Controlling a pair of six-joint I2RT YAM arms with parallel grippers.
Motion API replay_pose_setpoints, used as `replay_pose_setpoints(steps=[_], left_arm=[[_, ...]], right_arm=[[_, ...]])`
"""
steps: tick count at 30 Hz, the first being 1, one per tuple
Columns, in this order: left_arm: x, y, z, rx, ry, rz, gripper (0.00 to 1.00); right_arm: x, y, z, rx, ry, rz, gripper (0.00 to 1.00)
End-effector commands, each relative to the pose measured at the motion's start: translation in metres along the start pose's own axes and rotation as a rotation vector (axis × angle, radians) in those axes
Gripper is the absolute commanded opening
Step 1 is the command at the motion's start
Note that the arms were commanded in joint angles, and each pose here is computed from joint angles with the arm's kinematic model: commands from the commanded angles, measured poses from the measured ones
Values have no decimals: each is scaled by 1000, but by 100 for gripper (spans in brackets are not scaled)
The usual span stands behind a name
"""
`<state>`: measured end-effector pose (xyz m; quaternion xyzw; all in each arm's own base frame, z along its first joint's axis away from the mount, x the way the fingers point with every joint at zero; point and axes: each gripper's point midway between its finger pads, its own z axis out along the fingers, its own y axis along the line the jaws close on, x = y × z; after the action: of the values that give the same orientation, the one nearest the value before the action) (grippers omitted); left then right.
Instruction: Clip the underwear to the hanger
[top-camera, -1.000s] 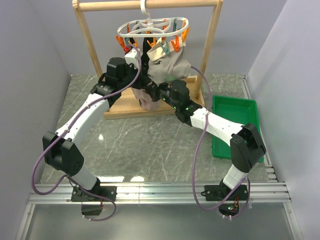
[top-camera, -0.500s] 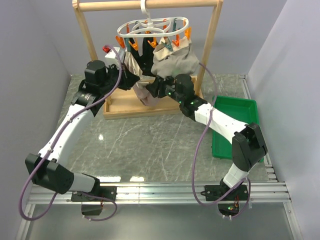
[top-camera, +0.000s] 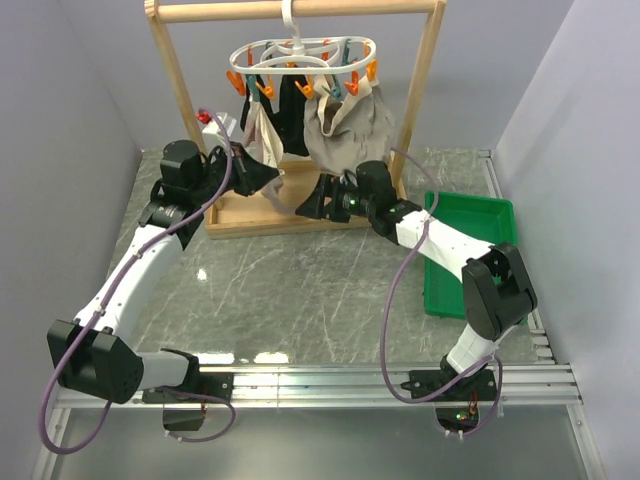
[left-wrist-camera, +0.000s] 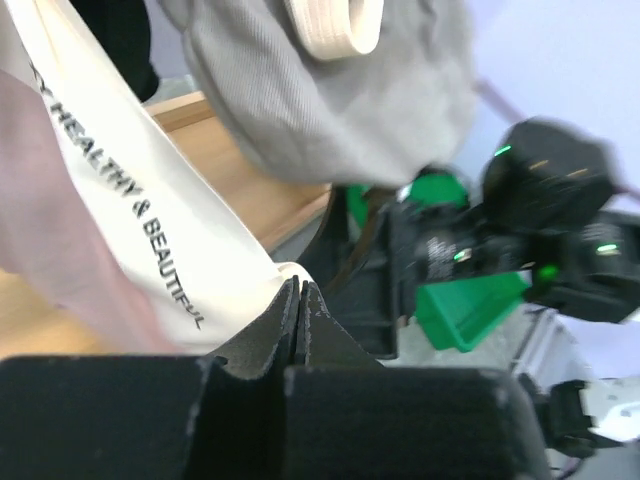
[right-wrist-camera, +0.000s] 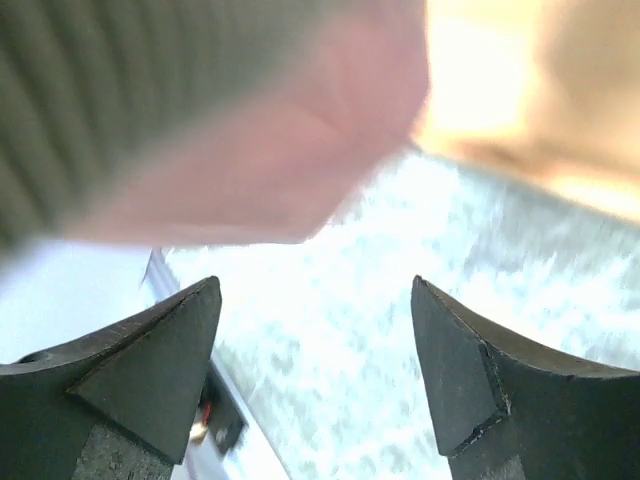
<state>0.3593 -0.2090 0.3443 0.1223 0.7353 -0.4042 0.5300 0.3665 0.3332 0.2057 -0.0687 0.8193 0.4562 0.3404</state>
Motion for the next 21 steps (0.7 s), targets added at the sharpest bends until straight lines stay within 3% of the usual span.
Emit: replay_pose_setpoints(steps=[1, 4, 7, 12, 16, 21], left_arm=[[-31, -36, -16, 172, -99, -3, 0], [-29, -48, -22, 239, -99, -19, 0], [-31, -52, -29, 269, -112, -45, 0], [-42, -50, -43, 280, -142, -41, 0], [-58, -38, -57, 229, -201, -23, 0], [-61, 2, -60, 60, -254, -52, 0]], right_arm=[[8, 16, -22, -75, 44, 55, 83], [31, 15, -29, -112, 97, 68, 82], [44, 16, -34, -156, 142, 70, 74], [42, 22, -48, -179, 124, -106, 63], [40, 19, -58, -150, 100, -192, 52], [49, 12, -67, -134, 104, -264, 49]])
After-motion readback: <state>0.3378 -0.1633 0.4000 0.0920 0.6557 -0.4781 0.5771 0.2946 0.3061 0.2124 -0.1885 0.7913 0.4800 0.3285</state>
